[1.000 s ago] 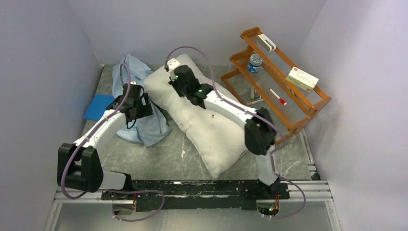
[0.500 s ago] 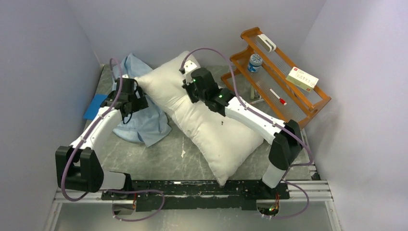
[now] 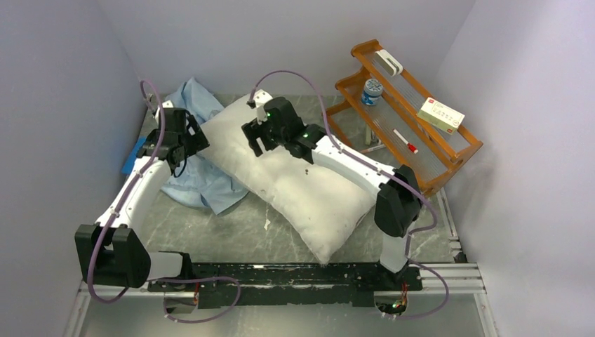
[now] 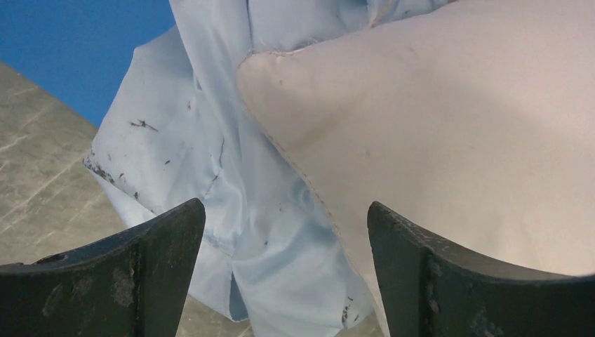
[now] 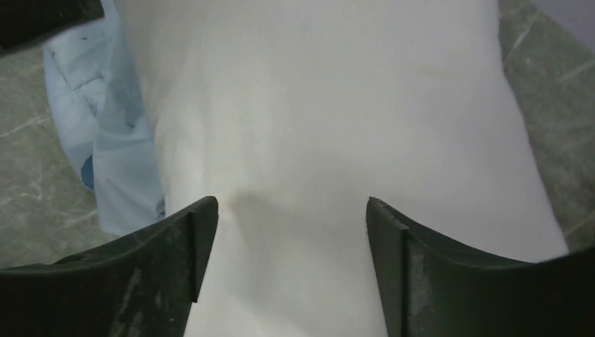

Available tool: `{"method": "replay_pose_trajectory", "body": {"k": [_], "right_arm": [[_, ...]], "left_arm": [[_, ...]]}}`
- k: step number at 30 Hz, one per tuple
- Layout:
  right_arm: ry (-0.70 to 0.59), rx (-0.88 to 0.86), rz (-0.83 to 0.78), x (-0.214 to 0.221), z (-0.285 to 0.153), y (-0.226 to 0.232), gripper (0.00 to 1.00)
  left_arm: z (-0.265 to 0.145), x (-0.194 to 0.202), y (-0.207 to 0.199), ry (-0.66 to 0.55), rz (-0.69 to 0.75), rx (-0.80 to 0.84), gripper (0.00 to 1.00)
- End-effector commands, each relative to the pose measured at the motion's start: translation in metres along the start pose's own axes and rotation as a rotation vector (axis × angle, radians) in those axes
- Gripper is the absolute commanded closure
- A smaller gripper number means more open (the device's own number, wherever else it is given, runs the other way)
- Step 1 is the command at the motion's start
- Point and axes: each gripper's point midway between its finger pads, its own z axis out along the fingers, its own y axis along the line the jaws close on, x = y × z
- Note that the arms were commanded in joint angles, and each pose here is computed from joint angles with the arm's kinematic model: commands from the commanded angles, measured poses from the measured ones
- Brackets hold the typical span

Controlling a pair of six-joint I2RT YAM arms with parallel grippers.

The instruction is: Put the pillow into the pillowcase

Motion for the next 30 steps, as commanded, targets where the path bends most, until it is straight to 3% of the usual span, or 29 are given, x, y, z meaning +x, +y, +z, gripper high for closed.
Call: {"method": "replay_pose_trajectory", "body": {"k": [1,2,8,15,17,18,21,22,23,27,30], "right_arm": [[-0.099,-0.042,-0.045,-0.029,0.02,0.007,0.05],[-0.11,-0.034,-0.046,-0.033,0.028,0.005,0.01],[-0.121,0.039,-0.082,-0.043,0.082,-0.006,0.0],[0.093,0.093,-0.124,0.02,0.148,-0.026,0.03],[0.137,0.056,-0.13,0.037,0.155,-0.027,0.13],[0.15,0.039,-0.121,0.041,0.156,-0.03,0.25],[0.136,0.022,-0.096,0.035,0.147,-0.037,0.82],[0.113,0.03,-0.098,0.026,0.139,-0.041,0.96],[0.09,0.031,-0.107,0.017,0.13,-0.041,1.0],[-0.051,-0.005,-0.119,-0.033,0.066,-0.039,1.0],[-0.124,0.006,-0.117,-0.046,0.018,-0.046,1.0]], "left_arm": [[-0.001,0.0,0.009,-0.025,-0.032,-0.024,0.1],[-0.001,0.001,0.011,-0.023,-0.033,-0.032,0.1],[-0.004,0.012,0.017,-0.012,-0.035,-0.028,0.11],[-0.006,0.033,0.027,0.032,-0.019,-0.041,0.12],[-0.006,0.035,0.032,0.03,-0.004,-0.063,0.12],[-0.006,0.035,0.035,0.029,0.003,-0.077,0.12],[-0.005,0.034,0.037,0.031,0.013,-0.084,0.13],[-0.004,0.036,0.035,0.04,0.013,-0.075,0.13],[-0.003,0.039,0.032,0.054,0.016,-0.063,0.14],[0.004,0.054,0.027,0.12,0.019,-0.036,0.18],[0.01,0.064,0.029,0.145,0.02,-0.043,0.19]]}}
